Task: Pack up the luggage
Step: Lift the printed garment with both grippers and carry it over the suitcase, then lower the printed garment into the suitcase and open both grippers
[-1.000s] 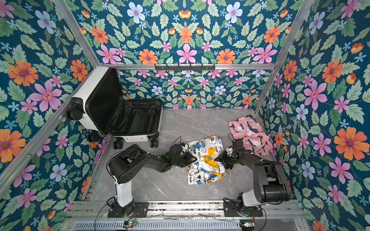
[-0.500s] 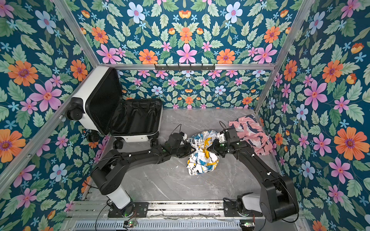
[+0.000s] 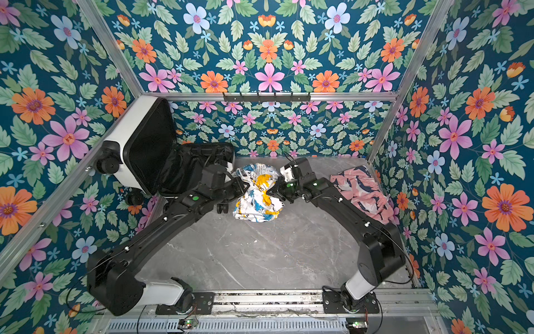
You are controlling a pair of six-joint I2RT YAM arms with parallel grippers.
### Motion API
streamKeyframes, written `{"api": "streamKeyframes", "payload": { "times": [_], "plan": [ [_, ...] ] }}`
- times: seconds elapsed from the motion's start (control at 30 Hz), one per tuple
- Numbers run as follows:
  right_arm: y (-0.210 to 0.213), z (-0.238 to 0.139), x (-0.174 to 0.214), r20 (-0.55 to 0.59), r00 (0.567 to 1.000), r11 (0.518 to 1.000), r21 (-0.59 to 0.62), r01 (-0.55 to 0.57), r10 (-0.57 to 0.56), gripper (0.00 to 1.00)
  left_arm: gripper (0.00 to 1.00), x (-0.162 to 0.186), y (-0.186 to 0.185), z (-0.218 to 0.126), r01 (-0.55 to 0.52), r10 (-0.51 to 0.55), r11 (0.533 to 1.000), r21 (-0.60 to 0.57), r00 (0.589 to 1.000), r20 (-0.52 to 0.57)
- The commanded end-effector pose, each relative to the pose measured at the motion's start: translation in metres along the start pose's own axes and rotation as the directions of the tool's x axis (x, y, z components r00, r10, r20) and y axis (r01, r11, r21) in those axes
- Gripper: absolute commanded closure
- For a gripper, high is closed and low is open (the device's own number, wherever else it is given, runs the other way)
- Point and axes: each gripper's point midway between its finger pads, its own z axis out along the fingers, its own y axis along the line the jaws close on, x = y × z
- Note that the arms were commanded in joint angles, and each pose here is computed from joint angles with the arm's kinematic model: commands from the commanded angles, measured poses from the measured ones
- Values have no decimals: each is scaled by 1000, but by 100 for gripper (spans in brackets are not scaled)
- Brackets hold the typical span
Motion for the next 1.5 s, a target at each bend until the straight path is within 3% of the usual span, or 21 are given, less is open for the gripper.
{"api": "streamKeyframes", "payload": {
  "times": [0.0, 0.33, 0.63, 0.93, 1.2, 1.27, 1.33, 1.4, 1.43, 1.47],
  "plan": [
    [25, 29, -12, -27, 1000, 998, -60, 2, -3, 100, 100, -23, 29, -17, -52, 56, 992, -115, 998, 33],
    [86, 108, -51, -63, 997, 978, -207, 31, -45, 100, 100, -128, 91, -57, -17, 92, 947, -319, 970, 223],
    [115, 167, -74, -18, 996, 936, -343, 73, -85, 100, 100, -189, 124, -64, 9, 156, 916, -401, 913, 377],
    [111, 209, -97, 92, 993, 915, -388, 109, -79, 100, 100, -231, 158, -36, -4, 192, 887, -462, 912, 363],
    [82, 239, -104, 147, 989, 936, -341, 85, -36, 100, 100, -238, 207, -14, 26, 153, 868, -496, 936, 316],
    [75, 246, -105, 147, 989, 940, -333, 74, -26, 90, 100, -238, 216, -7, 22, 148, 869, -495, 942, 303],
    [70, 249, -107, 152, 988, 942, -330, 69, -19, 63, 100, -234, 229, 6, 16, 137, 869, -495, 952, 273],
    [70, 249, -107, 158, 987, 942, -327, 75, -24, 42, 100, -230, 243, 19, 14, 121, 871, -491, 963, 241],
    [71, 248, -108, 162, 986, 941, -327, 81, -29, 22, 100, -227, 252, 26, 12, 110, 874, -486, 969, 221],
    [72, 247, -107, 163, 986, 940, -329, 88, -35, 12, 100, -224, 259, 31, 10, 104, 872, -490, 973, 204]
  ]
}}
